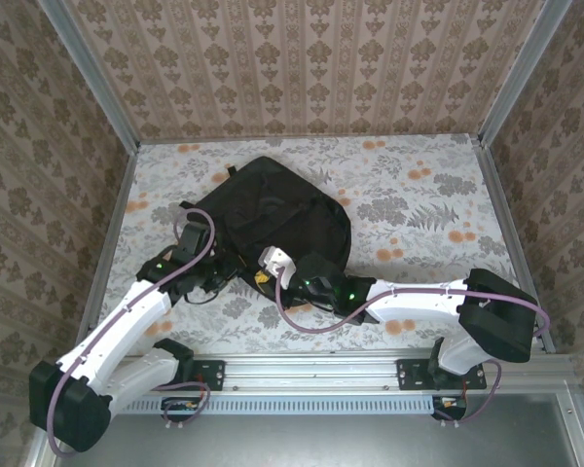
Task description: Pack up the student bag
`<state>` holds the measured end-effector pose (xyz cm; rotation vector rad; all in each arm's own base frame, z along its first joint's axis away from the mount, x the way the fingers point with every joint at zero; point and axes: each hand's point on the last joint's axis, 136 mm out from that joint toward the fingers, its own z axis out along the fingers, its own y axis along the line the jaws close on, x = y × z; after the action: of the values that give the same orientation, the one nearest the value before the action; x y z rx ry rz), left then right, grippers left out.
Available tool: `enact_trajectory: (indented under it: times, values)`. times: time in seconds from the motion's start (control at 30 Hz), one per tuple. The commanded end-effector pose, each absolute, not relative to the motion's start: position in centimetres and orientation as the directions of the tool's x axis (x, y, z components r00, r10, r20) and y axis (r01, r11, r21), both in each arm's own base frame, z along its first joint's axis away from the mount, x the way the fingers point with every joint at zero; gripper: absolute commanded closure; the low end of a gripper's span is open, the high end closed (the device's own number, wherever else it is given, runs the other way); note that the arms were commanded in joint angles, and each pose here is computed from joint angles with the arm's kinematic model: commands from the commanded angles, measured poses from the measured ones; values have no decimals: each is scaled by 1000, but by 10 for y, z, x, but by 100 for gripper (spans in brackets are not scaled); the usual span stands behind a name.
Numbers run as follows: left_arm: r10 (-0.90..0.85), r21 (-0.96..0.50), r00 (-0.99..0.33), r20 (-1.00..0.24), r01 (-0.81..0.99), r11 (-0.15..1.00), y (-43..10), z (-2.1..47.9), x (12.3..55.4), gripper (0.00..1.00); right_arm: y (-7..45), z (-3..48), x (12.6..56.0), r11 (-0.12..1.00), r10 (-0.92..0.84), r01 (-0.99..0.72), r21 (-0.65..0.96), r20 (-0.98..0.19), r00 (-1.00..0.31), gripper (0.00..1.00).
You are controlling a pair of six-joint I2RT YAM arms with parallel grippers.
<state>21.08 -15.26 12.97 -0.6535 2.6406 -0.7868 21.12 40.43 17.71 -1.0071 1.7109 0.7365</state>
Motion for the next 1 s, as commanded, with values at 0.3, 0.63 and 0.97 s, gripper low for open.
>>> enact_trajectory:
  times: [0.3, 0.63, 0.97]
  values:
    - [-522, -583, -839, -157, -347, 734, -159, 119, 221, 69, 408, 196, 208, 460, -225, -887, 52, -959, -173, 100]
    - [-540, -627, -819, -195, -319, 711, -160, 132, 227, 68, 409, 192, 205, 448, -218, -891, 69, -958, -184, 100]
    - [-543, -604, -817, -195, -337, 722, -161, 116, 232, 78, 413, 195, 204, 441, -187, -892, 96, -963, -196, 100]
